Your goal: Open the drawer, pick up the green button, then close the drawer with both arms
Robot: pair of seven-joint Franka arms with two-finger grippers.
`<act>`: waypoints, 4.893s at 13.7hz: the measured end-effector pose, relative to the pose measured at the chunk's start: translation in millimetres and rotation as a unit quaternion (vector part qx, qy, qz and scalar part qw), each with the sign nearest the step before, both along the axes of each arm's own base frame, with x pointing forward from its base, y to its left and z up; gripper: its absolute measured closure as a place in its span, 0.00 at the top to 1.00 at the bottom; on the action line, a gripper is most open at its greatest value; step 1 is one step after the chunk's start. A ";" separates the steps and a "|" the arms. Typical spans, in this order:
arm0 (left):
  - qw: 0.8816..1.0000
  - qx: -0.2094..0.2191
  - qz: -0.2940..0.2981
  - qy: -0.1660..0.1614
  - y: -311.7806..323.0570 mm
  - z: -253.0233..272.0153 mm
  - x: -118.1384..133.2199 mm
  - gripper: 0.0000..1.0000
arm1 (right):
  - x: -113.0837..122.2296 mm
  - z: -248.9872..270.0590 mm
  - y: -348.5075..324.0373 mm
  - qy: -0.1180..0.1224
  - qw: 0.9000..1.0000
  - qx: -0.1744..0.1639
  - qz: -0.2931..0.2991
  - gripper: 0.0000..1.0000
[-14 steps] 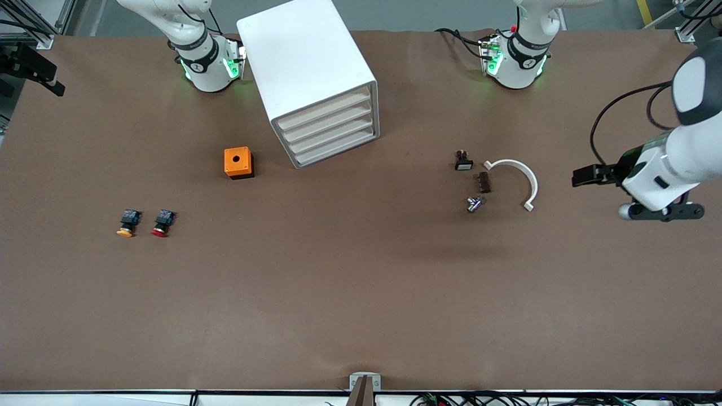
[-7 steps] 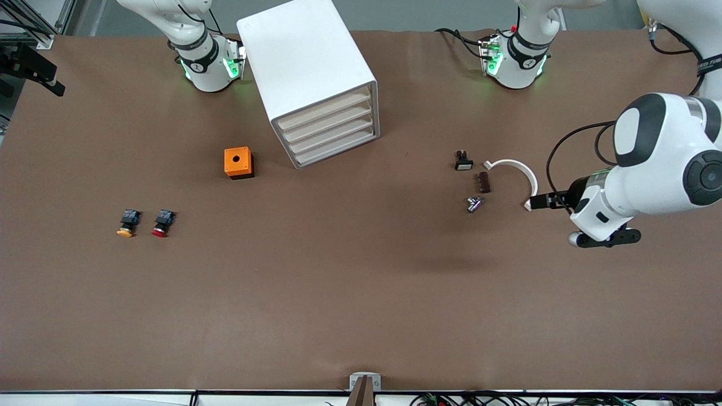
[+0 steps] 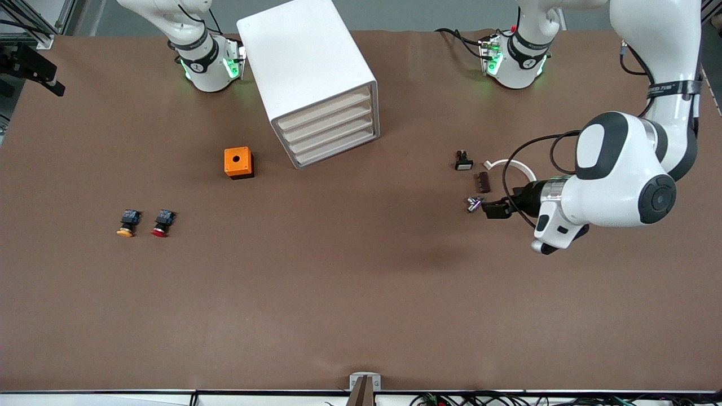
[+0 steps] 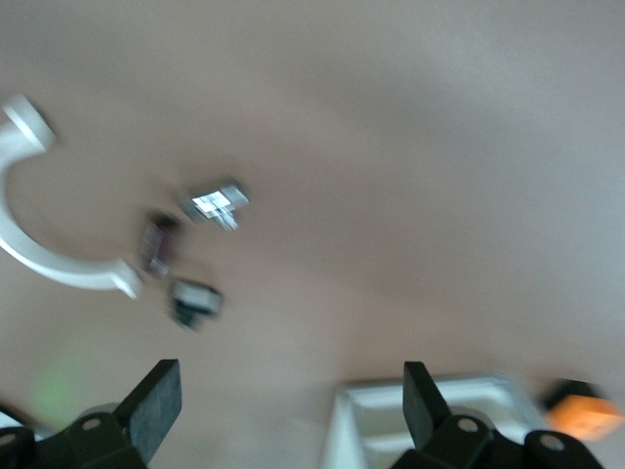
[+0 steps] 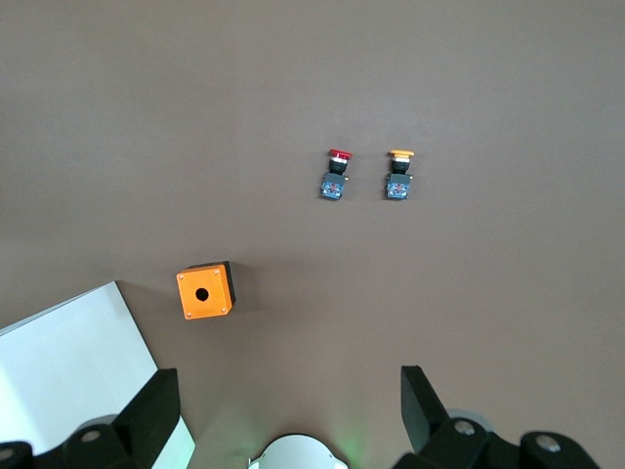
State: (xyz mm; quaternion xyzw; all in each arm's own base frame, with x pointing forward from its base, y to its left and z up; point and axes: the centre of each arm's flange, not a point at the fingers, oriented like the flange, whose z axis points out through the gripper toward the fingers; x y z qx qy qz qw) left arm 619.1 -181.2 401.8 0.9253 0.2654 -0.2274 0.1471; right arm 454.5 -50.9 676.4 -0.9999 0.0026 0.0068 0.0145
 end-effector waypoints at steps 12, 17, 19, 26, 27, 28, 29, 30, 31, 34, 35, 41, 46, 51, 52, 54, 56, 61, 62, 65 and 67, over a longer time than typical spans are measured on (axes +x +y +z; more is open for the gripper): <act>0.919 0.030 0.252 0.300 -151.5 -107.9 -21.5 1.00 | 0.0 0.0 0.0 0.000 1.000 0.000 0.000 1.00; 0.863 0.064 0.306 0.397 -178.2 -140.3 -27.5 1.00 | 0.0 0.0 0.0 0.000 1.000 0.000 0.000 1.00; 0.836 0.093 0.329 0.429 -187.2 -158.2 -31.4 1.00 | 0.0 0.0 0.0 0.000 1.000 0.000 0.000 1.00; 0.749 0.184 0.363 0.523 -219.6 -211.5 -57.5 1.00 | -0.1 -0.2 0.7 0.001 1.000 0.000 0.001 1.00; 0.740 0.198 0.362 0.530 -225.3 -214.9 -63.5 1.00 | -0.3 -0.4 1.1 0.002 1.000 0.000 0.001 1.00; 0.730 0.217 0.360 0.538 -231.7 -218.6 -71.4 1.00 | -0.5 -0.6 1.6 0.003 1.000 0.000 0.002 1.00; 0.718 0.237 0.358 0.547 -237.5 -223.7 -80.0 1.00 | -0.6 -0.7 1.9 0.004 1.000 -0.001 0.002 1.00; 0.706 0.259 0.355 0.556 -243.2 -230.2 -89.4 1.00 | -0.6 -0.7 1.9 0.004 1.000 -0.001 0.002 1.00; 0.697 0.275 0.349 0.562 -248.5 -237.1 -98.3 1.00 | -0.7 -0.8 2.0 0.004 1.000 -0.001 0.003 1.00; 0.689 0.300 0.338 0.566 -264.9 -250.2 -118.5 1.00 | -0.7 -0.8 1.9 0.004 1.000 -0.001 0.003 1.00; 0.688 0.305 0.336 0.566 -268.3 -252.6 -122.5 1.00 | -0.7 -0.8 1.8 0.004 1.000 -0.001 0.002 1.00; 0.683 0.319 0.327 0.570 -275.3 -265.7 -135.3 0.66 | -0.9 -0.8 0.8 0.005 1.000 0.000 0.001 1.00; 0.684 0.340 0.303 0.570 -292.1 -269.1 -159.1 0.56 | -0.9 -0.5 0.5 0.004 1.000 0.000 0.001 1.00; 0.681 0.365 0.280 0.570 -307.4 -277.2 -186.6 0.55 | 8.8 -13.3 2.4 0.025 1.000 0.002 0.004 1.00; 0.678 0.371 0.276 0.571 -309.1 -280.8 -192.3 0.54 | 18.9 -26.3 3.1 0.041 0.999 0.003 0.006 1.00; 0.674 0.380 0.270 0.573 -311.3 -288.8 -201.1 0.46 | 38.2 -43.5 4.9 0.058 0.998 0.004 0.009 1.00; 0.670 0.386 0.265 0.576 -311.7 -293.8 -206.5 0.39 | 48.8 -51.3 4.8 0.065 0.998 0.005 0.010 1.00; 0.669 0.390 0.260 0.577 -312.4 -293.5 -209.2 0.15 | 76.8 -92.0 -13.0 0.101 0.995 0.008 -0.004 1.00; 0.669 0.390 0.260 0.577 -312.4 -293.4 -209.1 0.14 | 83.0 -100.5 -21.6 0.107 0.994 0.009 -0.012 1.00; 0.669 0.388 0.261 0.577 -310.8 -293.3 -206.6 0.14 | 91.7 -105.1 -36.4 0.108 0.994 0.012 -0.025 1.00; 0.669 0.384 0.266 0.578 -305.9 -292.7 -199.7 0.15 | 93.1 -101.2 -31.3 0.102 0.993 0.029 -0.047 1.00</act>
